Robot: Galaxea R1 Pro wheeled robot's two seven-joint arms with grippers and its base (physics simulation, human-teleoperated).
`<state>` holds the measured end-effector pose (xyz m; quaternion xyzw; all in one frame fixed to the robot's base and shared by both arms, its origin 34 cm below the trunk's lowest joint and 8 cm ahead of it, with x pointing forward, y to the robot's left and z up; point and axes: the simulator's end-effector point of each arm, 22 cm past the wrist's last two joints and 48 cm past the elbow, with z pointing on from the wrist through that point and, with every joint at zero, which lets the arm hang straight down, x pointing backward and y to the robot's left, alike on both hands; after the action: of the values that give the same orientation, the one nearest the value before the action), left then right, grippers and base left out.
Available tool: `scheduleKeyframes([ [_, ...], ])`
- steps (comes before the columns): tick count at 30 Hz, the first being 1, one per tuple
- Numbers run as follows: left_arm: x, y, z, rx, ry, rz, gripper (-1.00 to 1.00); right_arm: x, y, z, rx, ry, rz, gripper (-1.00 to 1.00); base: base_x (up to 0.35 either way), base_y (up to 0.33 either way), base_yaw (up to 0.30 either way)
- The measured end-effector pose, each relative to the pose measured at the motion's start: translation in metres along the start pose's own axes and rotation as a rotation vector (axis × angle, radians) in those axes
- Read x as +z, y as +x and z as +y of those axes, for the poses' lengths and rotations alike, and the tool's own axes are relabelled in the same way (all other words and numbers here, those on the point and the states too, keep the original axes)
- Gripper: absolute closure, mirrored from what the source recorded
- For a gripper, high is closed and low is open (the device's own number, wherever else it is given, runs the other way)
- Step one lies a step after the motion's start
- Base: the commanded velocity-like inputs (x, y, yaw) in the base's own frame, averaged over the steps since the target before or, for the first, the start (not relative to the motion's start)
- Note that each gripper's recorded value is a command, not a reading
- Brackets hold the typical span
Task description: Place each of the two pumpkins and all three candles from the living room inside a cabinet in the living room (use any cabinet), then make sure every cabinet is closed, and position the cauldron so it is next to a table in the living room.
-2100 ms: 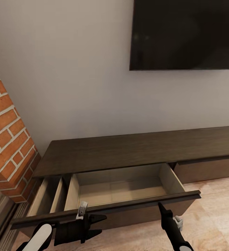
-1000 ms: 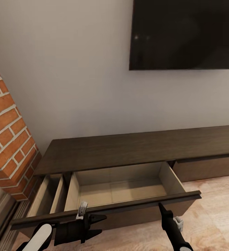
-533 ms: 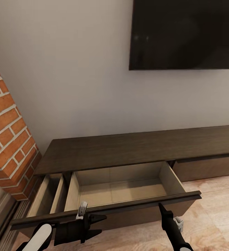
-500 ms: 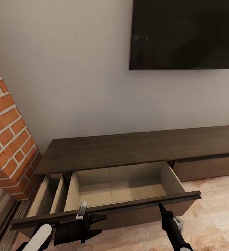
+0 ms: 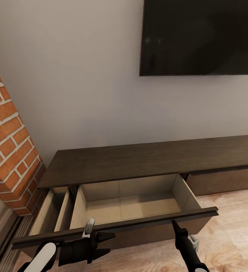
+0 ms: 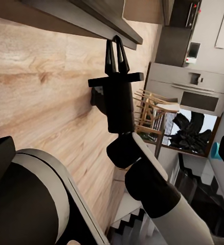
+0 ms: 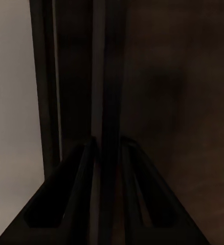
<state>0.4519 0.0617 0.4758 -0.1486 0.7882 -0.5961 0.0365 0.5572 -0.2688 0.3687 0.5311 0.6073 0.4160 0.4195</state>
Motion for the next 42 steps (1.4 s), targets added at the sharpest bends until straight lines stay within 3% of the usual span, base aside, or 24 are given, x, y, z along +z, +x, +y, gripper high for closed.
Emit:
scheduleKeyframes([
  [42, 0.0006, 0.0002, -0.0005, 0.000, 0.002, 0.000, -1.00, -0.0003, -0.0008, -0.0002, 0.001, 0.000, -0.002, 1.00, -0.013, 0.000, 0.000],
])
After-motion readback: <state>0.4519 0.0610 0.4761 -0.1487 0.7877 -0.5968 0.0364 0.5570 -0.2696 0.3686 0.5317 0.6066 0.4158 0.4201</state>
